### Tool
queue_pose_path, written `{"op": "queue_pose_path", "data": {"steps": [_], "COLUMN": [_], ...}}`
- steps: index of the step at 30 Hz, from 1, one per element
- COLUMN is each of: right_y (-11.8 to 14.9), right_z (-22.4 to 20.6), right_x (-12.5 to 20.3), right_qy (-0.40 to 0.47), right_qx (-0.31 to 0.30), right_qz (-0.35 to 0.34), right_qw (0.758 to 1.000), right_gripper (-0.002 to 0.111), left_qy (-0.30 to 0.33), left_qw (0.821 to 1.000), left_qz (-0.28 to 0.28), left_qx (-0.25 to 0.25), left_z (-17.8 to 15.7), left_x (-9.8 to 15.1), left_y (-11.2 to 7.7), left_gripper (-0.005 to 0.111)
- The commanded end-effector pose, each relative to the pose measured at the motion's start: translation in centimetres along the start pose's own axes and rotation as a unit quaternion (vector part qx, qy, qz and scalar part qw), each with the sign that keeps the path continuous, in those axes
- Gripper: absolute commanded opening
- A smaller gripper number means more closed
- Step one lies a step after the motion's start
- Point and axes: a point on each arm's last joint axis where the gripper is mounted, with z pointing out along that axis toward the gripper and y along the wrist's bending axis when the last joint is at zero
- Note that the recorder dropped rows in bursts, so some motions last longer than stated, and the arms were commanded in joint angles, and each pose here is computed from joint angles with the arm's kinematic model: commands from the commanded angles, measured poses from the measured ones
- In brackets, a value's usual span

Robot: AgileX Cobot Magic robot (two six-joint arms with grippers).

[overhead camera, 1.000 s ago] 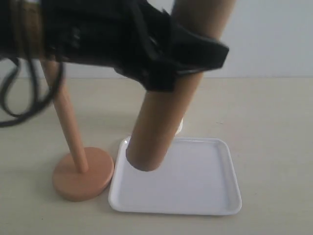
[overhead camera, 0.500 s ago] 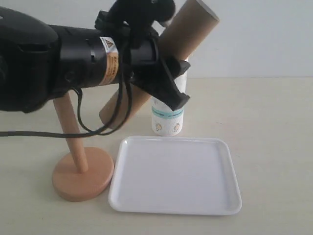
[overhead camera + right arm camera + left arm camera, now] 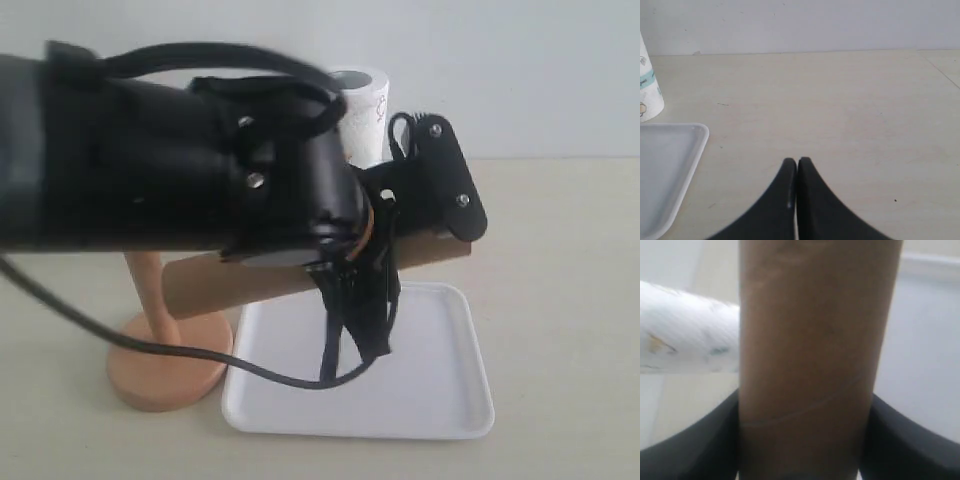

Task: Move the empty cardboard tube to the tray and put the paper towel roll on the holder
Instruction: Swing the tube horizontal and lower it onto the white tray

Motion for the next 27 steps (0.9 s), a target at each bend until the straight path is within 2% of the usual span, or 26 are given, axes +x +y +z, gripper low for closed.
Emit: {"op": "queue_pose_path", "data": {"steps": [1,4,7,12,14,23,27], "right_y": [0.0,0.0,0.0,0.0,0.0,0.0,0.0], "right_z": [0.0,0.0,0.0,0.0,0.0,0.0,0.0], "right_x": [-0.1,-0.1,-0.1,-0.1,-0.1,-0.1,-0.1], "right_qy": [-0.008,-0.008,-0.008,-0.008,-0.008,-0.008,-0.008], "right_qx": [0.000,0.000,0.000,0.000,0.000,0.000,0.000], "right_qz": [-0.003,-0.003,-0.003,-0.003,-0.003,-0.003,-0.003], "right_qw": [1.000,1.000,1.000,1.000,1.000,1.000,1.000], "right_gripper": [0.000,0.000,0.000,0.000,0.000,0.000,0.000], "left_qy": [0.077,0.061,0.055,0.045,0.042,0.063,0.047], "left_qw": [0.995,0.994,0.990,0.979,0.976,0.974,0.975], "left_qz": [0.035,0.063,0.090,0.070,0.061,-0.006,0.011], "left_qx": [0.058,0.061,0.099,0.189,0.204,0.217,0.215], "left_z": [1.1,2.0,3.0,5.1,6.0,8.8,8.9], "left_x": [-1.5,-2.9,-3.6,-3.6,-3.3,-0.8,-1.1], "left_y": [-0.4,-0.5,-1.2,-2.2,-2.0,0.8,0.7], "left_gripper": [0.004,0.004,0.004,0.004,0.004,0.004,0.004]}}
